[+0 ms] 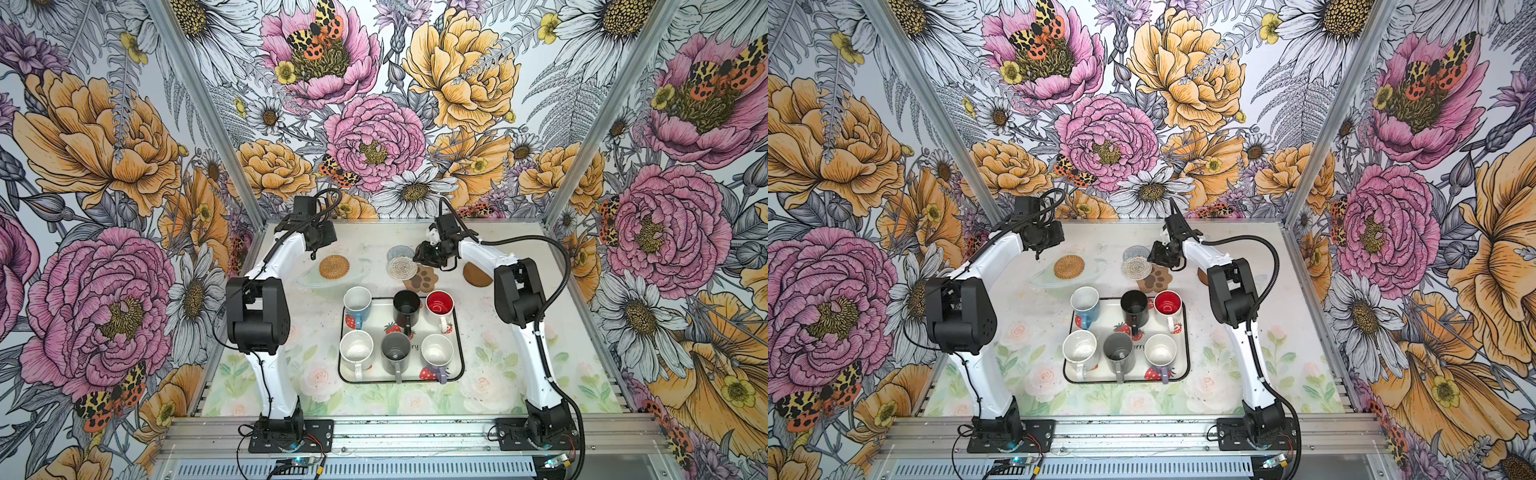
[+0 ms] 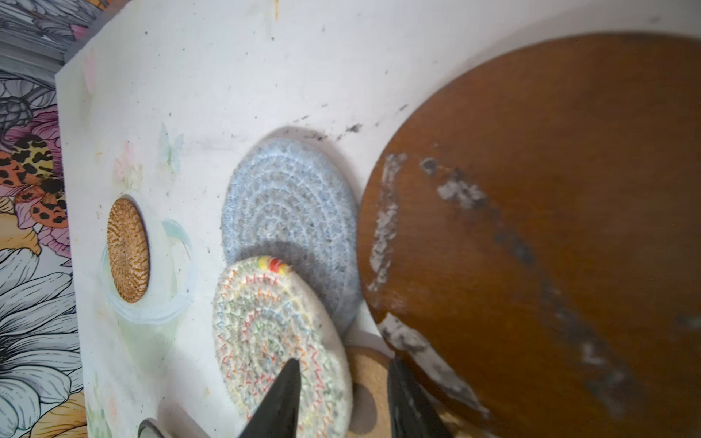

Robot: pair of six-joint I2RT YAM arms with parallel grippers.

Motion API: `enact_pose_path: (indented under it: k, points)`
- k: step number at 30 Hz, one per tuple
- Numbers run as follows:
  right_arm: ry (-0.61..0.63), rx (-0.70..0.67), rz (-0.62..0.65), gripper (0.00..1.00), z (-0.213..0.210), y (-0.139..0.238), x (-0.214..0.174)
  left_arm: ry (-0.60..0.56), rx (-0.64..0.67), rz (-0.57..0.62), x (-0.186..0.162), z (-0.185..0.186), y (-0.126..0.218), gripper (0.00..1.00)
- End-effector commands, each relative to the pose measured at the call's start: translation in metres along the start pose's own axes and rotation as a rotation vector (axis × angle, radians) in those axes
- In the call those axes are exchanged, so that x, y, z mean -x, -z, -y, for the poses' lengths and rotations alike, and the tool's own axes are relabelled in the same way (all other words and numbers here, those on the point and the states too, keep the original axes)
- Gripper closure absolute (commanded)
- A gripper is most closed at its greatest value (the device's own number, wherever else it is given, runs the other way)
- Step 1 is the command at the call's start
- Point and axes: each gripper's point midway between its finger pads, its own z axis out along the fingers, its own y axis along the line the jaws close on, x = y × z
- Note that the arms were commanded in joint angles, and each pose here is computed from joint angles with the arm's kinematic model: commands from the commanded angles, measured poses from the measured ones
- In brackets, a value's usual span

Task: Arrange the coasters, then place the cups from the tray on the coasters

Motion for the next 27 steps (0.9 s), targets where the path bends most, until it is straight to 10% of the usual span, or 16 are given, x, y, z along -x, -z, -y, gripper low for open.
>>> enact_pose_path:
  k: [1, 10, 27]
  points:
    - [0.009, 0.009, -0.023, 0.59, 0.000, -0.012, -0.006, -0.013, -0.038, 0.015, -0.005, 0.012, 0.015, 1.00]
    - [0.003, 0.021, -0.061, 0.62, -0.002, -0.024, -0.018, -0.002, -0.077, 0.103, -0.005, 0.022, 0.059, 1.00]
    - [0.039, 0.086, -0.084, 1.00, -0.035, -0.024, -0.028, 0.002, -0.080, 0.116, -0.023, 0.020, 0.078, 1.00]
